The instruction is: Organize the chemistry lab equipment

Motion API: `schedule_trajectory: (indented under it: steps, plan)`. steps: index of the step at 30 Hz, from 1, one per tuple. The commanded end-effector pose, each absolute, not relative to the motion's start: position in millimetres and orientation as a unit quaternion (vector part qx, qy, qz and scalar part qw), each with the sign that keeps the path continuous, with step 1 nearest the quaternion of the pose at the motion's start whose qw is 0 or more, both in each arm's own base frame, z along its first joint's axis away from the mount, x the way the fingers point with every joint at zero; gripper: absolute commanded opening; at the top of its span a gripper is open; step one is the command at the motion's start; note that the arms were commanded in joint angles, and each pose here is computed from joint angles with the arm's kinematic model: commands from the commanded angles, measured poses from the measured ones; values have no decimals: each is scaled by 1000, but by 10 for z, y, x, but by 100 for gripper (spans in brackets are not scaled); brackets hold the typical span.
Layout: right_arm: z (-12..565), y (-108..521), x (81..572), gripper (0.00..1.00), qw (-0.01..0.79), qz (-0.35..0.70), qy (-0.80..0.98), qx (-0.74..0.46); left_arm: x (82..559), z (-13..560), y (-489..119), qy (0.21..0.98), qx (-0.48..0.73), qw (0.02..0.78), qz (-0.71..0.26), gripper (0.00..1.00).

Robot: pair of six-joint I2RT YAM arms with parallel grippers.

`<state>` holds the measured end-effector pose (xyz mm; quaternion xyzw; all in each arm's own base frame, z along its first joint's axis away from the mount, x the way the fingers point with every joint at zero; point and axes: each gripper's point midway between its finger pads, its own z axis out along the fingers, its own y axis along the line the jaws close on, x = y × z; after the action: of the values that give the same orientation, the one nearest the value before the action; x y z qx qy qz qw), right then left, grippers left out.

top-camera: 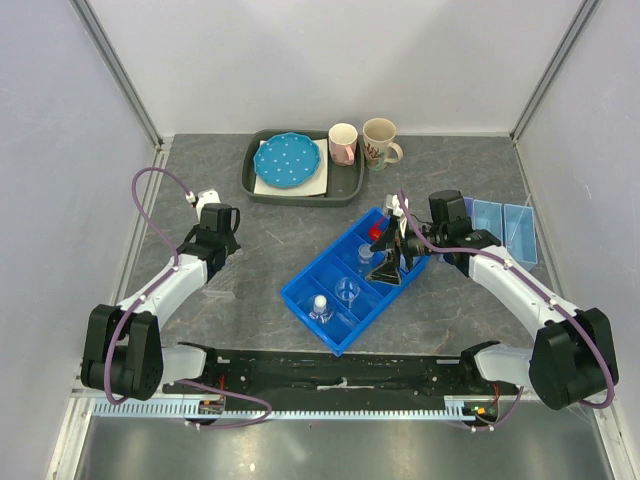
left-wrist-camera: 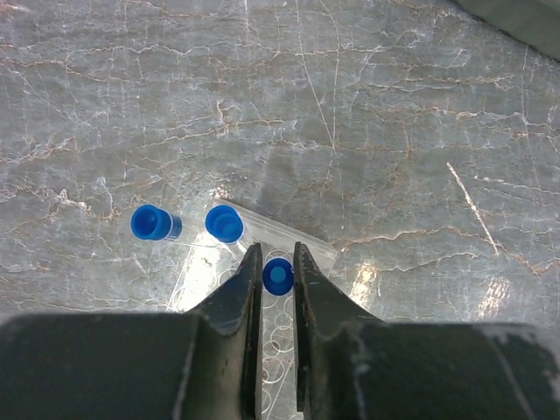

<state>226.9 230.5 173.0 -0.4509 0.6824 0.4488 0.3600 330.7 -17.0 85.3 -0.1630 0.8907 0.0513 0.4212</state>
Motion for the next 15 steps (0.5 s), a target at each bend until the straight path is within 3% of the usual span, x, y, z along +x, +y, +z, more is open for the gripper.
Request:
schedule_trajectory:
  steps: [1, 8, 15]
  plan:
    - [1957, 2334, 2344, 98, 394, 441, 654, -472, 3393, 957, -174, 882, -170, 438, 43, 20]
    - [1959, 2336, 2342, 98, 393, 442, 653, -472, 3358, 996, -200, 882, -172, 438, 33, 44]
    - [1948, 2330, 2348, 98, 394, 439, 654, -474, 3323, 1307, -235, 870, -173, 462, 11, 59]
